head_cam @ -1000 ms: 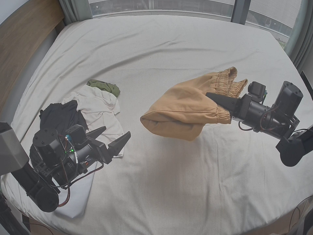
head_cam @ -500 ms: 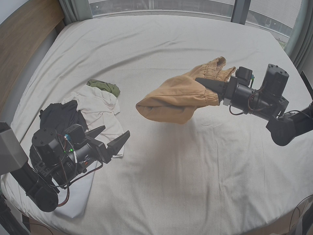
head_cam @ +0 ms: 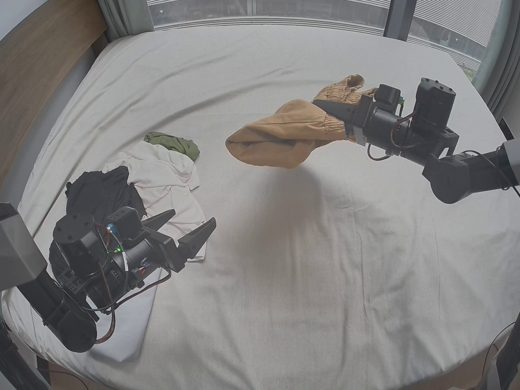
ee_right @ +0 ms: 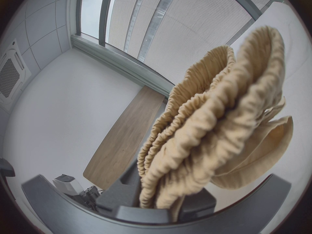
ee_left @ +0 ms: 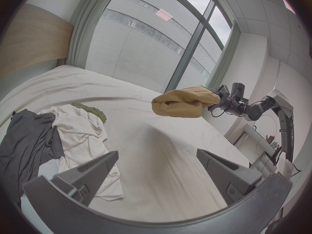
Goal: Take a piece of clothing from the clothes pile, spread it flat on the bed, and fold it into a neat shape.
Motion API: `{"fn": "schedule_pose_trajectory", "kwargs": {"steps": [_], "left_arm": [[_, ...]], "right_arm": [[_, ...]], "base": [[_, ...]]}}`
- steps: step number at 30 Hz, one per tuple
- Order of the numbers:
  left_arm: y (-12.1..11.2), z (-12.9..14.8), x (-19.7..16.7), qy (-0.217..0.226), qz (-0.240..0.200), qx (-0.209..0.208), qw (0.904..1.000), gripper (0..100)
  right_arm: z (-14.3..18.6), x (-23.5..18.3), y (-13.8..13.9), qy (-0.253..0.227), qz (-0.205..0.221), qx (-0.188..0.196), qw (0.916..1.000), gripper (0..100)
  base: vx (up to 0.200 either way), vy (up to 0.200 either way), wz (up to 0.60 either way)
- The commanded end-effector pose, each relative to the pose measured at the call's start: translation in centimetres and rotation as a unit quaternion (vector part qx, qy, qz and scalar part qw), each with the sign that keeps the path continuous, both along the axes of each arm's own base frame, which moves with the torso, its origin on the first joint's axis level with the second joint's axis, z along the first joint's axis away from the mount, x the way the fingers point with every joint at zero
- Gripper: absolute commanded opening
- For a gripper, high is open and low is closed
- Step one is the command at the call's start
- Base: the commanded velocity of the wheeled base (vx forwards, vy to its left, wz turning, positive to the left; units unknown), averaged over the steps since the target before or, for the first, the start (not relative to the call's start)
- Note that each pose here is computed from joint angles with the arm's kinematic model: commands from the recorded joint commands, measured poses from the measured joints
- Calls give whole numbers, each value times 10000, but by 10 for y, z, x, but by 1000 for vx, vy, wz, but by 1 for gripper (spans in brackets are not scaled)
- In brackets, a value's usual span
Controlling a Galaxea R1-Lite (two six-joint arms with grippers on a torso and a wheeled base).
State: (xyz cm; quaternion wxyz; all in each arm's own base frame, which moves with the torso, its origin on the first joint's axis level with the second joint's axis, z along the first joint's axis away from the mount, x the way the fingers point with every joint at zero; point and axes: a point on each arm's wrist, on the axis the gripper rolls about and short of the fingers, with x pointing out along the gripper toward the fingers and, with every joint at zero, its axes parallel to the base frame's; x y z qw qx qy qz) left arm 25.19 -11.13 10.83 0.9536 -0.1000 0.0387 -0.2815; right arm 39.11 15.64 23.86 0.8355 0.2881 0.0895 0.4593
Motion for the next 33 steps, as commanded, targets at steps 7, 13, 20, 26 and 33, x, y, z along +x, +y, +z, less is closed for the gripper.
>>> {"fn": "schedule_pose_trajectory", "kwargs": {"steps": [7, 13, 20, 26, 33], "left_arm": [[1, -2, -1, 85, 21, -57, 9999, 100], [3, -4, -2, 135, 37, -37, 9999, 100], [5, -4, -2, 165, 68, -58, 9998, 100], [5, -4, -3, 184, 53, -58, 9998, 100], [6, 0, -4, 168, 55, -187, 9997, 100]], "right_arm": [[-18, 48, 15, -8, -205, 27, 9998, 0], [-9, 73, 24, -177, -371, 122, 9991, 0], [-58, 100, 30, 324, -663, -49, 9973, 0], [-109, 116, 28, 826, -818, -255, 9929, 0], [-125, 121, 26, 907, -1003, -341, 9902, 0]], "base": [[0, 0, 0], [0, 0, 0], [0, 0, 0], [0, 0, 0], [0, 0, 0]]}}
